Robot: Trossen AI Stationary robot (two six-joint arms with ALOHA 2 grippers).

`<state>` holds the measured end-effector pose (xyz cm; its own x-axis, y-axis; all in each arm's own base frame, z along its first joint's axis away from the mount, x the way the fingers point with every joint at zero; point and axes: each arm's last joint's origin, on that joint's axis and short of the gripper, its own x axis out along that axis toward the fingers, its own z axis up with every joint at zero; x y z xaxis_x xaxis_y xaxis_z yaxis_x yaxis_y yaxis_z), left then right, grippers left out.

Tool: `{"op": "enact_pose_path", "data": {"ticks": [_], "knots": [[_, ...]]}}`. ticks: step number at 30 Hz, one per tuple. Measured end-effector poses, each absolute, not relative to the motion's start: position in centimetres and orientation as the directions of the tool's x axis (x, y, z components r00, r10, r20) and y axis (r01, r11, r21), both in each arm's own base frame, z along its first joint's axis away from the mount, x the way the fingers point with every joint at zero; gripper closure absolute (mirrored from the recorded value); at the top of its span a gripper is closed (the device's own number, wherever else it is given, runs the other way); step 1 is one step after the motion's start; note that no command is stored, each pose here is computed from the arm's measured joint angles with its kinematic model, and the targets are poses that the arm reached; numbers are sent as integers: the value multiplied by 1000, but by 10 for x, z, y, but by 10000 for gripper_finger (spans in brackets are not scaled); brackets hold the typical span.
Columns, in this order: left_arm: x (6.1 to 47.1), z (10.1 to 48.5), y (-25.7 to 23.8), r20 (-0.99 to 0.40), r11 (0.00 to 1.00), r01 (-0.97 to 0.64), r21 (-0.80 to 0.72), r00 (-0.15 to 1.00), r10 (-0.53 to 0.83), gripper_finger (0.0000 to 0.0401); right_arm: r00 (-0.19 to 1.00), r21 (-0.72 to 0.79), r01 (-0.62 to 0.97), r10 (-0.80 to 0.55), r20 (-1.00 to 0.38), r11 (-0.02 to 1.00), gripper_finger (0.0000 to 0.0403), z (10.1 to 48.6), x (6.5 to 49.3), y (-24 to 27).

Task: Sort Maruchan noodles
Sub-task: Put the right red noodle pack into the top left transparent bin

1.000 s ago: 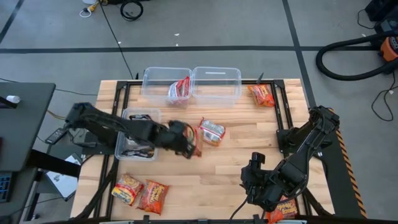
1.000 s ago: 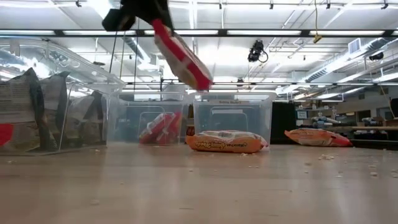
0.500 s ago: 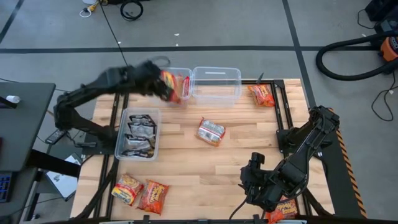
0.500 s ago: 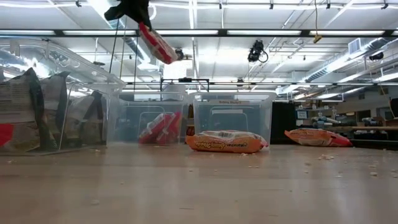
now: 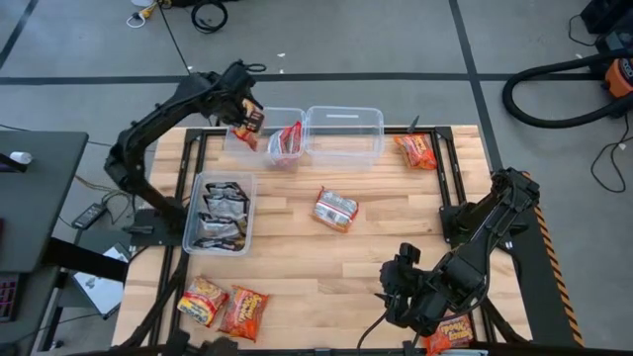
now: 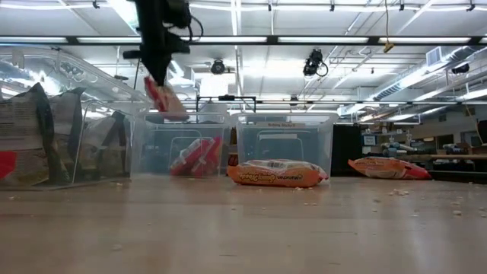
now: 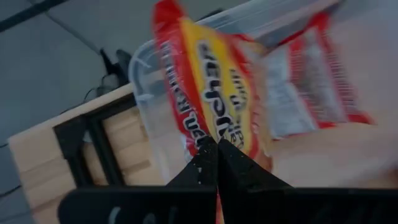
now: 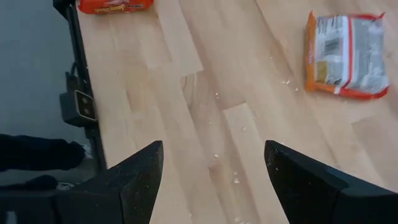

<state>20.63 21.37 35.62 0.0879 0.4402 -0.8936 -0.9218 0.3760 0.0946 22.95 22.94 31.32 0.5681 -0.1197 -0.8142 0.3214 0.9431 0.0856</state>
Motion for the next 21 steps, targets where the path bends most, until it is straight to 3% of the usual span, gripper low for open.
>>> {"op": "enact_pose_path", "data": {"ticks": [6, 21], "knots": [[214, 320, 243, -933, 365, -913, 181, -42, 359, 401, 557, 155, 372, -87, -826, 915, 119, 313, 229, 231], [241, 250, 272, -940, 311, -902, 301, -225, 256, 401, 569, 258, 399, -17, -822, 880, 119, 315, 228, 239]]}}
